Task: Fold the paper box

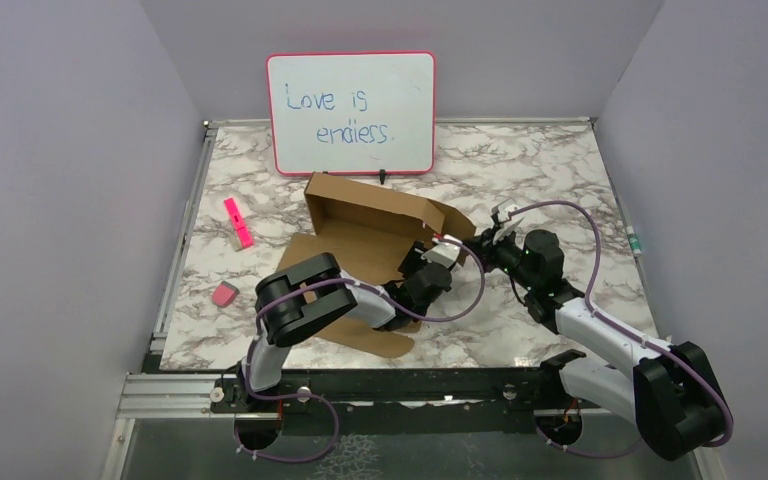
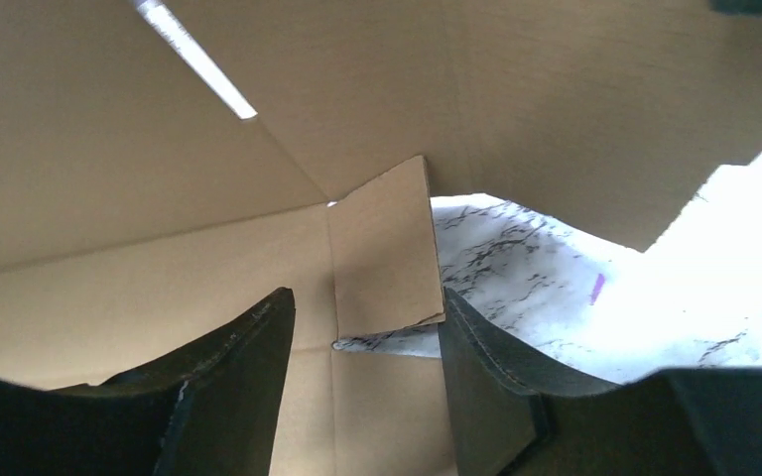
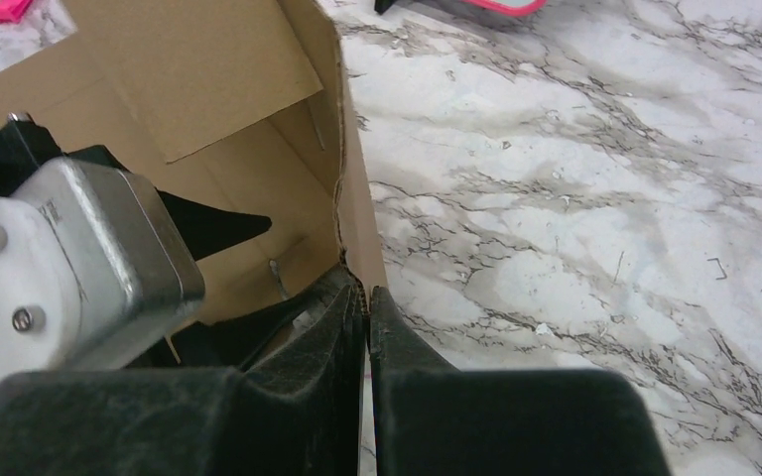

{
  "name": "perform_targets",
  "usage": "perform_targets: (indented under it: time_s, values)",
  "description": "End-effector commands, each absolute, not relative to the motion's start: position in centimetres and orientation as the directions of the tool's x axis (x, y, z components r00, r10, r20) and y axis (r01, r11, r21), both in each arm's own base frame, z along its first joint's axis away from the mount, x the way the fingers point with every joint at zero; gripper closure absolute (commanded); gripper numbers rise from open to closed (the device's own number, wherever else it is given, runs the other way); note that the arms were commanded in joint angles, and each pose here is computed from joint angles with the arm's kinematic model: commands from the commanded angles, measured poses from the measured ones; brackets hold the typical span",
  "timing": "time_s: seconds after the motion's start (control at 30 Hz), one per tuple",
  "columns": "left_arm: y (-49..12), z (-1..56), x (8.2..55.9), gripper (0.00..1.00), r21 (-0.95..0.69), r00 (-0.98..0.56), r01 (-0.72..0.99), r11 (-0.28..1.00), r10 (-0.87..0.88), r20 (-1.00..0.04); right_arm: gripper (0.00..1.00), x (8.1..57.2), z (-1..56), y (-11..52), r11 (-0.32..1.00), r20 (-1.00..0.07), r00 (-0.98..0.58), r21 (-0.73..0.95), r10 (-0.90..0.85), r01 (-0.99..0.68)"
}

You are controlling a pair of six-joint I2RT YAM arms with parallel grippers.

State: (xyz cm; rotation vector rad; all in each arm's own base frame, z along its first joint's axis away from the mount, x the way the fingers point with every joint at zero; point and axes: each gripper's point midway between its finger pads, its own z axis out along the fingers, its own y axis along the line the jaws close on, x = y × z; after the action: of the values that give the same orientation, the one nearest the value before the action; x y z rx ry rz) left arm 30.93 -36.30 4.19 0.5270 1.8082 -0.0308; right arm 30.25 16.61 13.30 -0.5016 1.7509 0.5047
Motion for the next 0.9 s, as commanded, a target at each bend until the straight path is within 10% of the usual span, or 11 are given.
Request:
perform_targets:
  time_s: [0.0,0.87]
  values:
    - [-34.3,6.0,31.8,0.45,0.149,-0.221,0.284,0.947,0.216,-0.951,0.9,30.1,14.2,17.0,0.795,-0.982,-0.181,0.062,-0.061,-0.603]
    - [-32.0,3.6,31.8,0.55,-0.115,-0.365,0.338,0.934,0.017,-0.931,0.87,28.7,15.4,19.5,0.69,-0.976,-0.219,0.146,-0.018,-0.709]
